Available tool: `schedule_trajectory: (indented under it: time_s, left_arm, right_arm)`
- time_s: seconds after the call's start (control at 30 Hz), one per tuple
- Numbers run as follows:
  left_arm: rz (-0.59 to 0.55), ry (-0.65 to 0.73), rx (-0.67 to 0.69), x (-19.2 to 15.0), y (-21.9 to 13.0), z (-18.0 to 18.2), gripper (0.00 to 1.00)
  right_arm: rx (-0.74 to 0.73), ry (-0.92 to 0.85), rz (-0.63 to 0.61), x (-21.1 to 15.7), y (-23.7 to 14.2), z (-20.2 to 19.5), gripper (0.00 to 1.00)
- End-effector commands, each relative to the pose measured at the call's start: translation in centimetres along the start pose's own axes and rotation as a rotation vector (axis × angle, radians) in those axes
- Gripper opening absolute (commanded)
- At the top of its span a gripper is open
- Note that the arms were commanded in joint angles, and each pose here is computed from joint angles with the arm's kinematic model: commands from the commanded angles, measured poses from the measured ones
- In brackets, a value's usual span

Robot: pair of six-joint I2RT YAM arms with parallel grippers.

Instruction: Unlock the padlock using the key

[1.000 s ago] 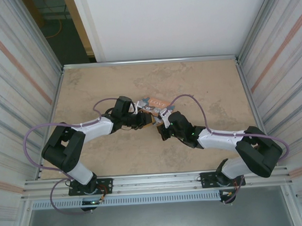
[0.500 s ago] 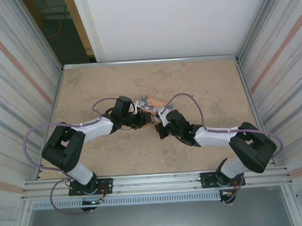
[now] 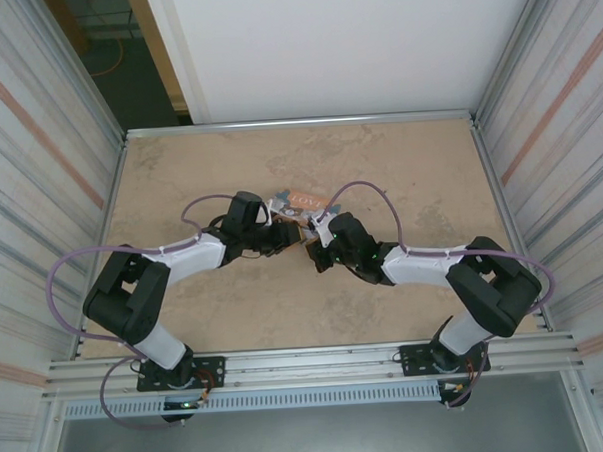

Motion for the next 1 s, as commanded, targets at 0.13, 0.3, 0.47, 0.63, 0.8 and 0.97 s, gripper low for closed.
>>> schedule_trajectory:
  time_s: [0.13,0.3,0.47,0.63,0.8,0.97]
  left_arm:
    - [0.138,0.039,-0.076,-2.1,1.5,-1.3,0.15]
    - [0.137,0.015,-0.062,-1.9,2.6,0.0,0.16]
    - [0.135,0.007,-0.053,-1.7,3.3,0.7,0.22]
    - [0.124,0.01,-0.051,-1.6,3.3,0.7,0.29]
    - [0.103,0.017,-0.055,-1.4,2.7,0.6,0.38]
    - [0.053,0.028,-0.073,-0.9,1.0,0.5,0.41]
  right_arm:
    - [0.053,0.008,-0.178,3.9,0.1,0.6,0.0]
    - [0.045,0.036,-0.106,1.3,0.9,0.1,0.0]
    - [0.039,0.064,-0.06,-0.5,1.4,-0.2,0.0]
    - [0.035,0.11,-0.019,-2.1,1.7,-0.7,0.0]
    - [0.025,0.151,0.004,-3.2,1.3,-1.0,0.0]
    - [0.024,0.158,0.019,-3.4,1.0,-1.0,0.0]
Point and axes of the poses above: each hand's point on the last joint's axis, 136 mm out from that joint toward the fingers, its own y axis out along the fingers, its own z axis along the line the jaws close on, x = y × z, the point moved 5 cm from there along -y, back along the fingers, and after that the axes turned 14 degrees about -y, right-handed, at the moved point
